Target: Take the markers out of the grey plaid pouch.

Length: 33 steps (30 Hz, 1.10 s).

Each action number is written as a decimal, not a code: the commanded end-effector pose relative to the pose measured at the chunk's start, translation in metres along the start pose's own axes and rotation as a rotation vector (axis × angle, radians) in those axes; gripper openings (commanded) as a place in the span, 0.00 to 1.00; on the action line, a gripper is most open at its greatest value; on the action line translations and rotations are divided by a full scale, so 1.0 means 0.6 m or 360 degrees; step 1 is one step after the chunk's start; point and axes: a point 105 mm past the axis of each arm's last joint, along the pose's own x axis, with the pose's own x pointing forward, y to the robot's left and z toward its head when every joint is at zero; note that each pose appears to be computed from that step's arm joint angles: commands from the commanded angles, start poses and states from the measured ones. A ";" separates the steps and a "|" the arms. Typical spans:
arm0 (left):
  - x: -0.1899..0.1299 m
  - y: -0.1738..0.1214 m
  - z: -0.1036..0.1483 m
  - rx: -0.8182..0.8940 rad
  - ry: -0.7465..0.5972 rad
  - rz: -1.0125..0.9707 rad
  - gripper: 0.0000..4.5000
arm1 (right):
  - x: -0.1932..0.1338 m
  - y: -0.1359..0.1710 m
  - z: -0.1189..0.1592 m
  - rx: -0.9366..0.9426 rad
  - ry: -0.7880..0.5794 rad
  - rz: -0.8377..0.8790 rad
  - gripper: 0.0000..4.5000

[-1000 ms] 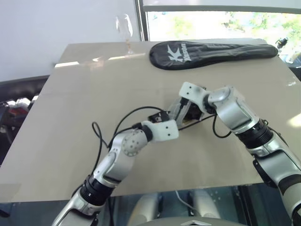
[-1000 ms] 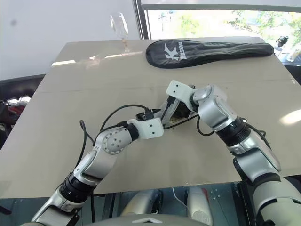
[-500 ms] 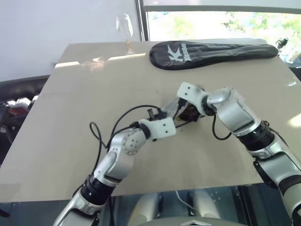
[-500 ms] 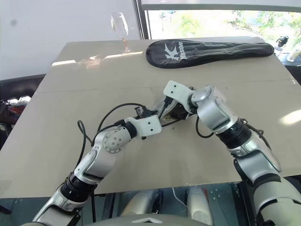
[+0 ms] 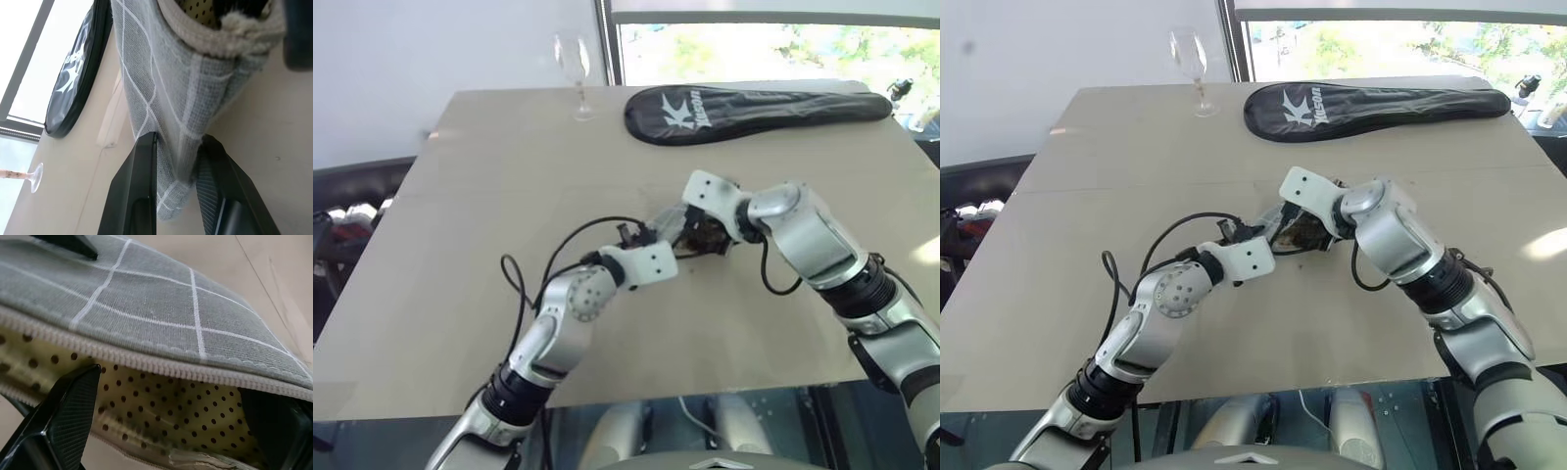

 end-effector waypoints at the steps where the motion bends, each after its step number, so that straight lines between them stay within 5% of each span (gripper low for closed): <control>1: -0.003 0.019 -0.004 0.0016 0.0006 0.0073 0.01 | -0.010 0.012 0.024 -0.0077 -0.0091 0.0028 1.00; 11: -0.004 0.026 -0.011 -0.0112 -0.0026 0.0083 0.01 | -0.017 0.032 0.034 -0.0188 -0.0215 0.0120 1.00; 15: -0.014 0.032 0.011 -0.0097 -0.0211 0.0028 0.01 | -0.037 0.014 0.043 -0.0302 -0.0365 0.0074 1.00; 24: -0.036 0.026 0.055 -0.0528 -0.0548 -0.0174 0.01 | -0.079 0.019 0.022 -0.0514 -0.0351 0.0201 1.00; 33: -0.043 0.021 0.059 -0.0768 -0.0656 -0.0382 0.01 | -0.072 0.018 -0.007 -0.0686 -0.0197 0.0275 1.00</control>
